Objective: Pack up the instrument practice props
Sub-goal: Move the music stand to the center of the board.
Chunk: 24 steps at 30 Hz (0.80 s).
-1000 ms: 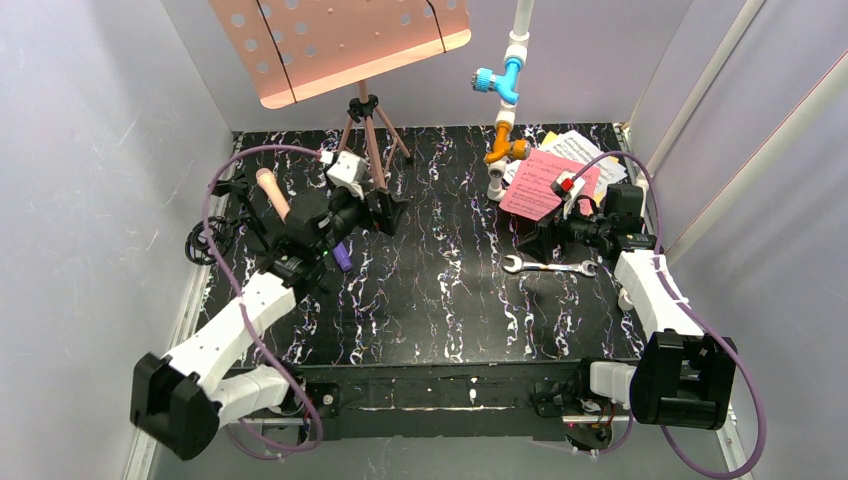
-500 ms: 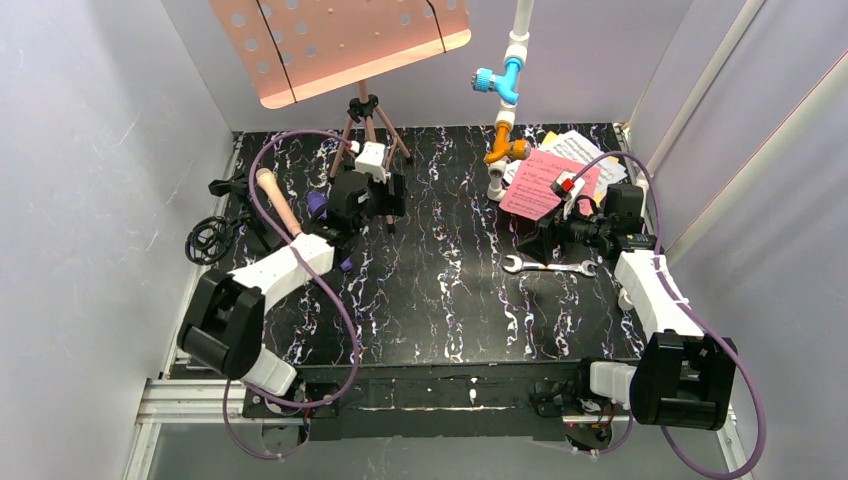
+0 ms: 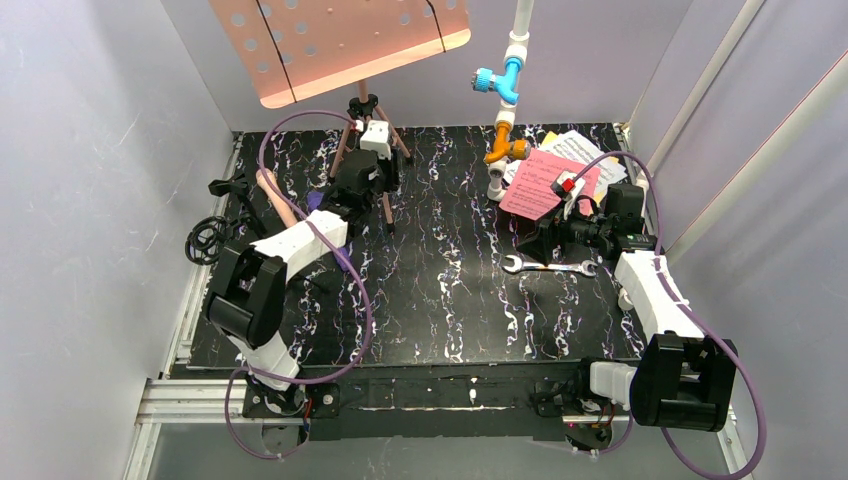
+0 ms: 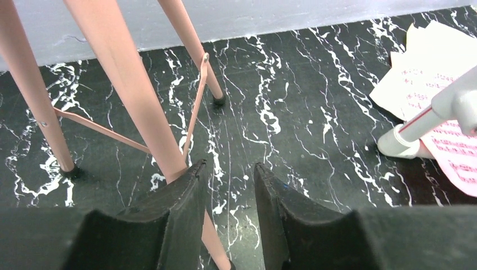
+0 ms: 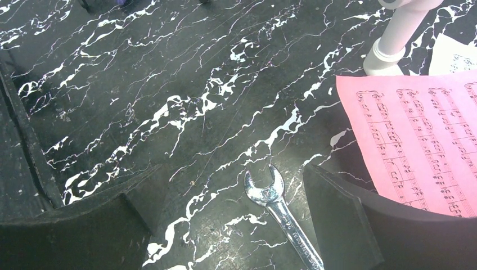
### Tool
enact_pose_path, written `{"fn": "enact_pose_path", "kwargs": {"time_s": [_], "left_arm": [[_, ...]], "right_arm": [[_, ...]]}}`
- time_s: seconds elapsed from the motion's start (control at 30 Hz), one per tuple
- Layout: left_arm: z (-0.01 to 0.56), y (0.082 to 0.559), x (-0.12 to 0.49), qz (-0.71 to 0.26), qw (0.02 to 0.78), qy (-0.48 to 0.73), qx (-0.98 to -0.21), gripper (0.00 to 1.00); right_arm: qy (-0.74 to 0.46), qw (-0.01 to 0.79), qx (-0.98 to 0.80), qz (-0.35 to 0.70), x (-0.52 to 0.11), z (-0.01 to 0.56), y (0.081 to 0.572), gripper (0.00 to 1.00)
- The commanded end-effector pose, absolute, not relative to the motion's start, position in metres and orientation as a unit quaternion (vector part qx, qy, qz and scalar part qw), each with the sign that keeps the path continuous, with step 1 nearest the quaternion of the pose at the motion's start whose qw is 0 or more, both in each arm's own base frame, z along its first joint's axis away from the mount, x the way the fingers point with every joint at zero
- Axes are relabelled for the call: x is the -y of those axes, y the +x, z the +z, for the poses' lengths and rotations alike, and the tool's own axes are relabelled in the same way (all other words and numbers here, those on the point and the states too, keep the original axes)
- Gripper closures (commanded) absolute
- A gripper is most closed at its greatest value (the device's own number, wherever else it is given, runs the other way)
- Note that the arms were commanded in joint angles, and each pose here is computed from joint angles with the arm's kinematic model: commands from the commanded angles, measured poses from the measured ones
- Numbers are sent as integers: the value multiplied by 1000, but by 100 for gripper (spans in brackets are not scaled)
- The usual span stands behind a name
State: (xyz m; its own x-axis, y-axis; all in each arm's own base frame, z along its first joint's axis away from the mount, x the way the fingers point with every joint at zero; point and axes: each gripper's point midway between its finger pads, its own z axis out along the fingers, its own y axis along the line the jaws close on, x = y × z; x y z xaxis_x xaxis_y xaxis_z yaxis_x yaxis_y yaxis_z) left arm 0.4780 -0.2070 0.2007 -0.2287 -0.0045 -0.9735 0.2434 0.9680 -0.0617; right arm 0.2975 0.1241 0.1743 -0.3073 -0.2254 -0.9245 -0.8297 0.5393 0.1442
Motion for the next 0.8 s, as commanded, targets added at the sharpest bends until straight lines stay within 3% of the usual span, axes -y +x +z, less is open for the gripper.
{"fn": "enact_pose_path", "kwargs": {"time_s": [0.0,0.27,0.77], "left_arm": [[231,494,197,-80,648,59,-755,69],[232,491,192,-70,647,81,-755,100],[257,421,175,-106,652,72,-748,100]], "right_arm": [[-365,485,-726,322,-126,186,296,2],[-365,484,-727,322,-125,185,296,2],[-364,482,-729,321,-125,183,297,2]]}}
